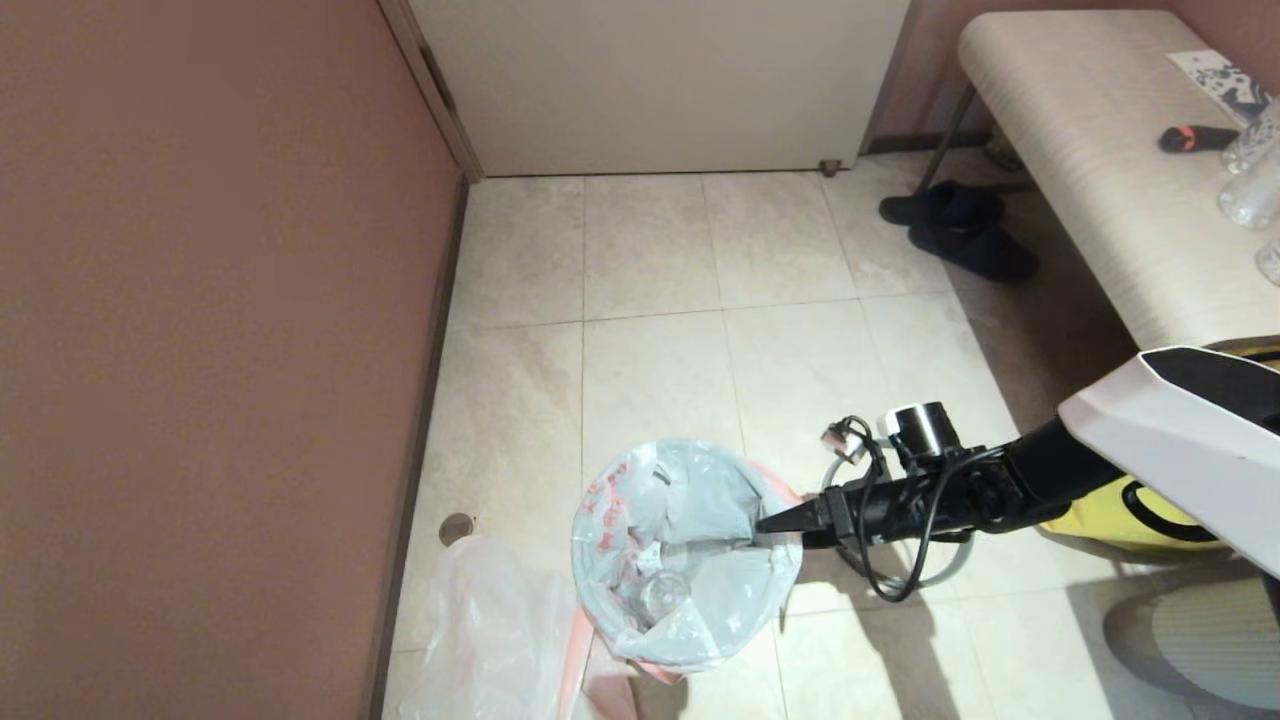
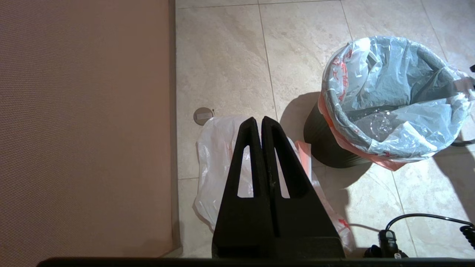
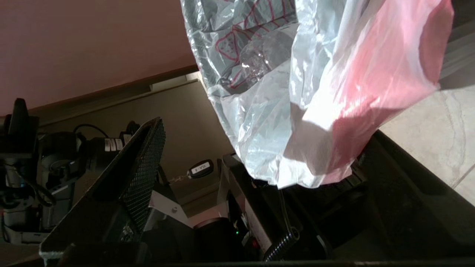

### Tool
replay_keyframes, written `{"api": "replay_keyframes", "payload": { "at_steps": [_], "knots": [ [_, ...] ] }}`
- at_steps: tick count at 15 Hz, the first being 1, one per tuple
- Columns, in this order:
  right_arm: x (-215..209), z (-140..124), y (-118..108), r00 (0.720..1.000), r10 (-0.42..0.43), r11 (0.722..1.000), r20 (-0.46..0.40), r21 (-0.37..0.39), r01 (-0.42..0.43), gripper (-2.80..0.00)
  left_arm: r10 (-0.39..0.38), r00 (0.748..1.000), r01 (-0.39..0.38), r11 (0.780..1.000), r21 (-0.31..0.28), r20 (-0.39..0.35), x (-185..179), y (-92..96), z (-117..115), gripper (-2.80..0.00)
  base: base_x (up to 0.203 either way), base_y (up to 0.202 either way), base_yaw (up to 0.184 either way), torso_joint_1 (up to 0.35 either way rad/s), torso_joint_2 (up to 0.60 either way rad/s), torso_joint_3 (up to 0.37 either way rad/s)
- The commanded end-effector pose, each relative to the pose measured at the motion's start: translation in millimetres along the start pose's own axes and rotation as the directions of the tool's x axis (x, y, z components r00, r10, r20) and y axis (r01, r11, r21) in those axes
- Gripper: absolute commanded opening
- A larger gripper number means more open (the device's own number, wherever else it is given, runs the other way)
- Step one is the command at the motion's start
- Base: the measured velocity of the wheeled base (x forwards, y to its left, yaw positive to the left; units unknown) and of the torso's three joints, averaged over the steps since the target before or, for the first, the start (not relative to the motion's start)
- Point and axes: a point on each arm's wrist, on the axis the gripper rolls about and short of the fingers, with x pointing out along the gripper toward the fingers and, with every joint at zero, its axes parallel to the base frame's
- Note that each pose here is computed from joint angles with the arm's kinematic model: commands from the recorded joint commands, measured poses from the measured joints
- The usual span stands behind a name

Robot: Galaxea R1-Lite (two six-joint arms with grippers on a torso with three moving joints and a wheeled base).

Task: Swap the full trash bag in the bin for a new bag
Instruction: Place the trash bag on the floor

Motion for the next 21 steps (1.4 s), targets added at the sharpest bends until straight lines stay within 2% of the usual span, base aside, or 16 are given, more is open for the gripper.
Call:
{"api": "replay_keyframes", "payload": {
  "at_steps": [1,9,13,21],
  "knots": [
    [-9,0,13,1.000,0.015,1.000,0.006,-0.011,-0.015,0.00,0.000,1.000,0.000,1.000,0.000,0.000,0,0.0,0,-2.80,0.000,0.000,0.000,0.000,0.00,0.000],
    [-18,0,27,0.998,0.067,0.997,0.003,-0.029,-0.067,0.00,0.000,1.000,0.000,1.000,0.000,0.000,0,0.0,0,-2.80,0.000,0.000,0.000,0.000,0.00,0.000],
    [-12,-3,20,0.998,0.067,0.998,-0.009,-0.016,-0.067,0.00,0.000,1.000,0.000,1.000,0.000,0.000,0,0.0,0,-2.80,0.000,0.000,0.000,0.000,0.00,0.000],
    [12,-7,6,0.996,0.086,0.994,-0.010,-0.069,-0.087,0.00,0.000,1.000,0.000,1.000,0.000,-0.001,0,0.0,0,-2.80,0.000,0.000,0.000,0.000,0.00,0.000]
  ]
}}
